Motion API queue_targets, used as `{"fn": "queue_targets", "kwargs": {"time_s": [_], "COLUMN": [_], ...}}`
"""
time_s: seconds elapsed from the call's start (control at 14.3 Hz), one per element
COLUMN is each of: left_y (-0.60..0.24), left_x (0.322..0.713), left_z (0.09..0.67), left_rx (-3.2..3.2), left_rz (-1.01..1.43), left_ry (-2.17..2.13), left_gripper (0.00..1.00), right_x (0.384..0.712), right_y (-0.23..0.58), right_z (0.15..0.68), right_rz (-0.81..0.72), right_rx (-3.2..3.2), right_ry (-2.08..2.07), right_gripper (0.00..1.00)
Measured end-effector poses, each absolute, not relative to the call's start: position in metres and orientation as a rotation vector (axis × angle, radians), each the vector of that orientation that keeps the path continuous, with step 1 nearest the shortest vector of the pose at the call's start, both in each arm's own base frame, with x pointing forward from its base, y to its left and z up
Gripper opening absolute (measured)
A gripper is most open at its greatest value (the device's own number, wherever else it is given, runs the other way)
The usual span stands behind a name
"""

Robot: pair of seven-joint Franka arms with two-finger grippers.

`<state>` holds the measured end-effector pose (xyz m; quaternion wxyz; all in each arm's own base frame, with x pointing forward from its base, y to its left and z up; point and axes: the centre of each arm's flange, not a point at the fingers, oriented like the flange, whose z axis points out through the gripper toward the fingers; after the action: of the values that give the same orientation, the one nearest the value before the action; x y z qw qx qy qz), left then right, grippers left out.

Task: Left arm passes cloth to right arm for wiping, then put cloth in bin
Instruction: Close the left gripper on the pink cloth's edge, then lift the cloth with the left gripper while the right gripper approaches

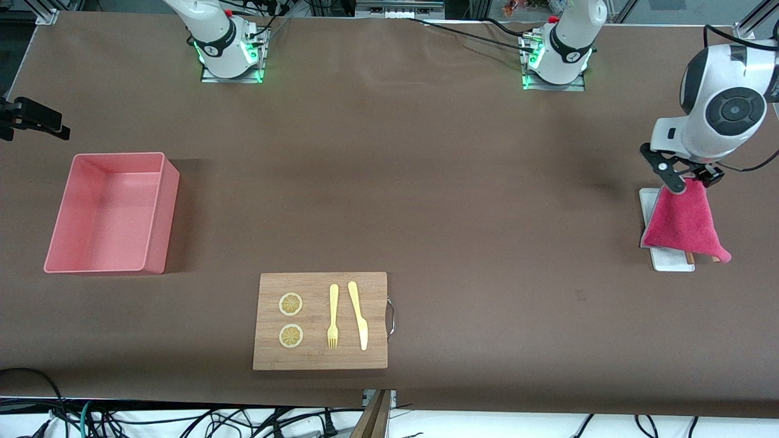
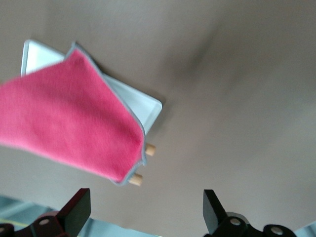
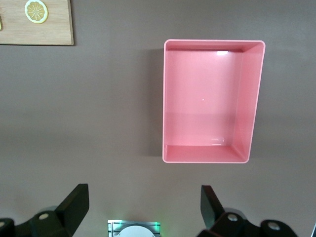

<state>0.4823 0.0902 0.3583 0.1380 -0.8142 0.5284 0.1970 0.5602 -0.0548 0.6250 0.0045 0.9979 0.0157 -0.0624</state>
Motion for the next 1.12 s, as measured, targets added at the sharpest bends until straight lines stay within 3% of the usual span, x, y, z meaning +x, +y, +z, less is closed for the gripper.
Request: {"fn": "queue_targets", "kwargs": {"time_s": [0.63, 0.77, 0.84, 1.12], "left_y": [0.136, 0.135, 0.135, 0.135], "left_x": [0.464, 0.465, 0.465, 0.465], "left_z": [0.285, 0.281, 0.280, 0.279], "left_rx": [-2.225, -2.203, -2.191, -2.164], "left_rz": [0.492, 0.495, 0.500, 0.513], "left_ry": [1.742, 1.761, 1.767, 1.780], "left_gripper": [1.00, 0.95, 0.88, 0.46], "right_x": [0.568, 0.571, 0.573, 0.585], "right_y": [-0.049, -0.049, -0.049, -0.031], "right_z": [0.616, 0.612, 0.609, 0.588], "right_rz": [-0.201, -0.196, -0.202, -0.251], "right_rx": [3.125, 3.125, 3.125, 3.097], "right_ry": [0.067, 0.068, 0.070, 0.126], "right_gripper": [1.00, 1.00, 1.00, 1.00]}}
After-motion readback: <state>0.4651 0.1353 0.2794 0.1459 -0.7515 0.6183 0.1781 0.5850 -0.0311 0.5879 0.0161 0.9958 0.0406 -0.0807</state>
